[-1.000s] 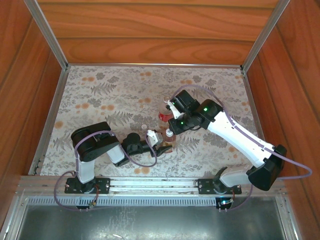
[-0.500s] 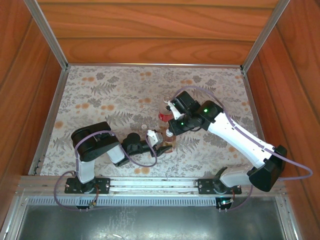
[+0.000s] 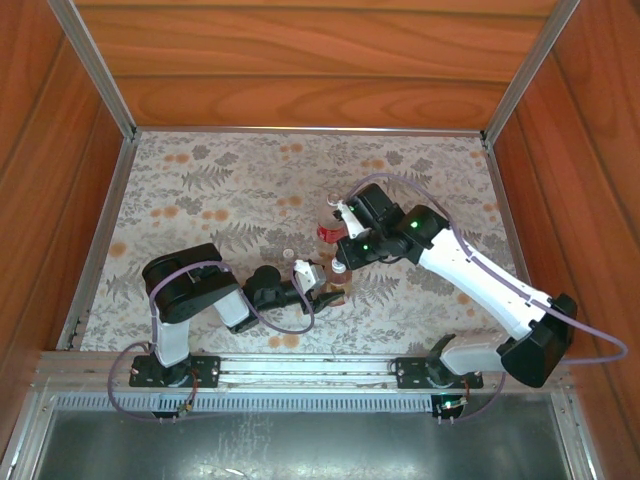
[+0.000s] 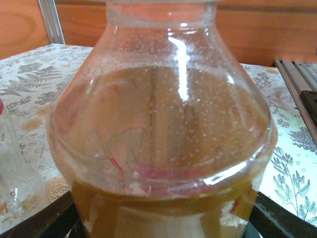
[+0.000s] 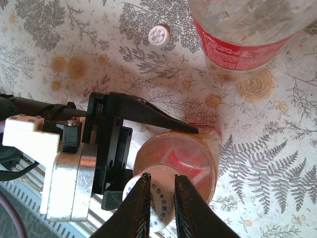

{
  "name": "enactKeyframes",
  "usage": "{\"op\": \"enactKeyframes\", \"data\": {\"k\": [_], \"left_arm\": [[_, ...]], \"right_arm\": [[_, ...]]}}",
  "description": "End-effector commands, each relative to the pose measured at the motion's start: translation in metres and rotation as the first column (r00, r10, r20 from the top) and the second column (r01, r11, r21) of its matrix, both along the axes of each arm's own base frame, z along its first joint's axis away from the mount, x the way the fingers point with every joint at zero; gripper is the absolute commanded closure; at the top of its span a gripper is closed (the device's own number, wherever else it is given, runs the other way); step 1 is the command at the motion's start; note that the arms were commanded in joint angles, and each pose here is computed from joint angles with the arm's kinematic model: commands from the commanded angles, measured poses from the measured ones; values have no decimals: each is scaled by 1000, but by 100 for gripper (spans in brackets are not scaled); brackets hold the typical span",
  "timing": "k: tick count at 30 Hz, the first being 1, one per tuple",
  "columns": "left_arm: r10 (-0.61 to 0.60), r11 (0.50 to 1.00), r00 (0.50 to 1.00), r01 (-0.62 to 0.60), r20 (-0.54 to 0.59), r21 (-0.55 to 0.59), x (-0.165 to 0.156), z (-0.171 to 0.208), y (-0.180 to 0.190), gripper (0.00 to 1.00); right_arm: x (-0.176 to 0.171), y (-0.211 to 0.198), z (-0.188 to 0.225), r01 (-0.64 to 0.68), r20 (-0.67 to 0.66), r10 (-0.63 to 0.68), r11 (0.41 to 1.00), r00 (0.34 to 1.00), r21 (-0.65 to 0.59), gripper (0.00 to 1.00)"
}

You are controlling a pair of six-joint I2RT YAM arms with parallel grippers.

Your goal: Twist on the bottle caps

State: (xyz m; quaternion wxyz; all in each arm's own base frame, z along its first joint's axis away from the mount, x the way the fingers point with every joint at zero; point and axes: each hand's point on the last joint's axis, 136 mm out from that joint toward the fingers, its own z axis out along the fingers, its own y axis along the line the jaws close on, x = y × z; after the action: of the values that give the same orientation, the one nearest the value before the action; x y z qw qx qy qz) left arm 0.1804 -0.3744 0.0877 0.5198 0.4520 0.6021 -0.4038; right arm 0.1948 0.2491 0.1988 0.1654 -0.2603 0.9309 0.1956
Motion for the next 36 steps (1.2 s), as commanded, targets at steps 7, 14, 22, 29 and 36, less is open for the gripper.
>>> {"op": "enactKeyframes", "data": {"k": [7, 14, 22, 29, 36], "left_arm": [[5, 993, 997, 4, -78, 117, -6, -39, 6, 34], [15, 993, 996, -5, -86, 114, -2, -39, 7, 34], [9, 994, 996, 1, -88, 113, -2, -39, 6, 34], [0, 994, 996, 10, -90, 107, -3, -37, 5, 34], [4, 994, 995, 7, -102, 107, -2, -39, 5, 34]], "right_arm": [[-25, -21, -17, 26, -96, -28, 999, 995, -28, 85], [-35, -12, -6, -6, -124, 12, 999, 992, 45, 86], [-22, -12, 15, 5, -38, -2, 998, 999, 62, 74], [1, -11, 18, 54, -4, -54, 996, 999, 70, 68], [3, -5, 9, 43, -55, -38, 995, 998, 90, 72]]}}
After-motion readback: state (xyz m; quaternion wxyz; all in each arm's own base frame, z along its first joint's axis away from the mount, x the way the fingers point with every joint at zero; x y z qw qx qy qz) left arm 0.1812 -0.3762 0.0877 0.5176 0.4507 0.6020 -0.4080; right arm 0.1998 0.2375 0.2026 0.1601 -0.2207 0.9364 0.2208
